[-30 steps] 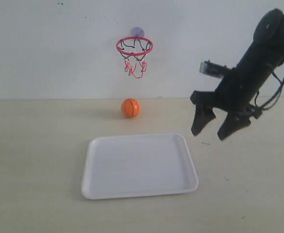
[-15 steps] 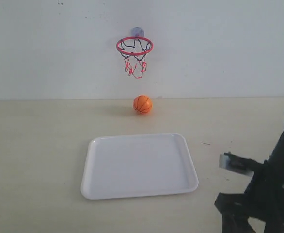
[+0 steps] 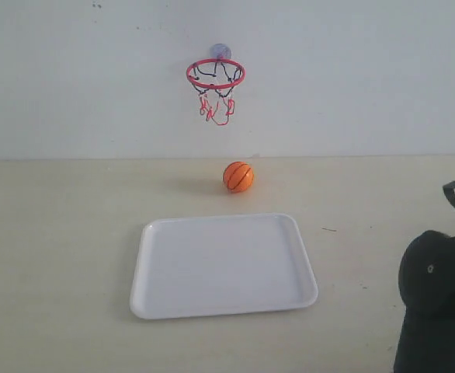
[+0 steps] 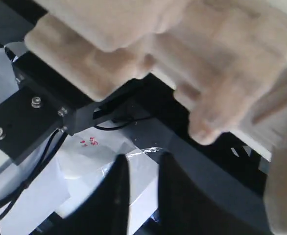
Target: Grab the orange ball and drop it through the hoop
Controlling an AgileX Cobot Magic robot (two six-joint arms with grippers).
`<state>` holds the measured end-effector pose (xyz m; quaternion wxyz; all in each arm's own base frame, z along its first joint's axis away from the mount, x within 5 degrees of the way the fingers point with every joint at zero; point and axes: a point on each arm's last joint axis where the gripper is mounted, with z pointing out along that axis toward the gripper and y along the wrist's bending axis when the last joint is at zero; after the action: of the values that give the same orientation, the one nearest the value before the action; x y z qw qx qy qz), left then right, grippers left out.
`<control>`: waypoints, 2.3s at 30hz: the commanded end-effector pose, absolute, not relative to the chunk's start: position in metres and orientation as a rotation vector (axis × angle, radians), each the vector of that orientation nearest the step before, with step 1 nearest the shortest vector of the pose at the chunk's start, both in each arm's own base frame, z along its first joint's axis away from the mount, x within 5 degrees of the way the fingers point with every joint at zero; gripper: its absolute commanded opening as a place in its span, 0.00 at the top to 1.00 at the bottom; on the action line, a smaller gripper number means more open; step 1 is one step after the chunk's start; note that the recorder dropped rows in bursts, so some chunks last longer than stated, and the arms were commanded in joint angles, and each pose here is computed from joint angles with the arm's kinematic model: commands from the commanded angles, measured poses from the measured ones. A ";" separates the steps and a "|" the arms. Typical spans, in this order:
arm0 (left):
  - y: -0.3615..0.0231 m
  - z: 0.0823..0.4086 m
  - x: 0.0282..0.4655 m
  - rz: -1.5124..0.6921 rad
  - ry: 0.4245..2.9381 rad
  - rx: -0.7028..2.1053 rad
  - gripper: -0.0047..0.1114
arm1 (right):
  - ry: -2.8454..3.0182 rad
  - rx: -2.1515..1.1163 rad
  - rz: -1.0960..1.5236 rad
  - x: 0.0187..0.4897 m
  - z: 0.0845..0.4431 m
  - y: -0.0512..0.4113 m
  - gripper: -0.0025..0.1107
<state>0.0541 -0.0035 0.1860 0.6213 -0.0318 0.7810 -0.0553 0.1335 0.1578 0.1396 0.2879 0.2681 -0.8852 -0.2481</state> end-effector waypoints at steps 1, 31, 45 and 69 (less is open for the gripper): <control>-0.003 0.186 0.054 -0.121 1.789 -0.070 0.92 | -2.340 0.826 -0.778 0.121 0.142 0.176 0.96; -0.003 0.186 0.054 -0.121 1.789 -0.070 0.92 | -2.867 1.376 -1.552 0.036 0.313 0.106 0.97; -0.003 0.186 0.054 -0.121 1.789 -0.070 0.92 | -3.687 0.744 -1.640 0.077 0.264 0.077 0.97; -0.003 0.186 0.054 -0.121 1.789 -0.070 0.92 | -4.200 -0.551 -1.558 0.055 0.222 0.023 0.97</control>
<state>0.0541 -0.0035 0.1860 0.6213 -0.0318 0.7810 -0.0553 0.0544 0.0247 0.2218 -0.6243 -0.0838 -0.7274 -0.2722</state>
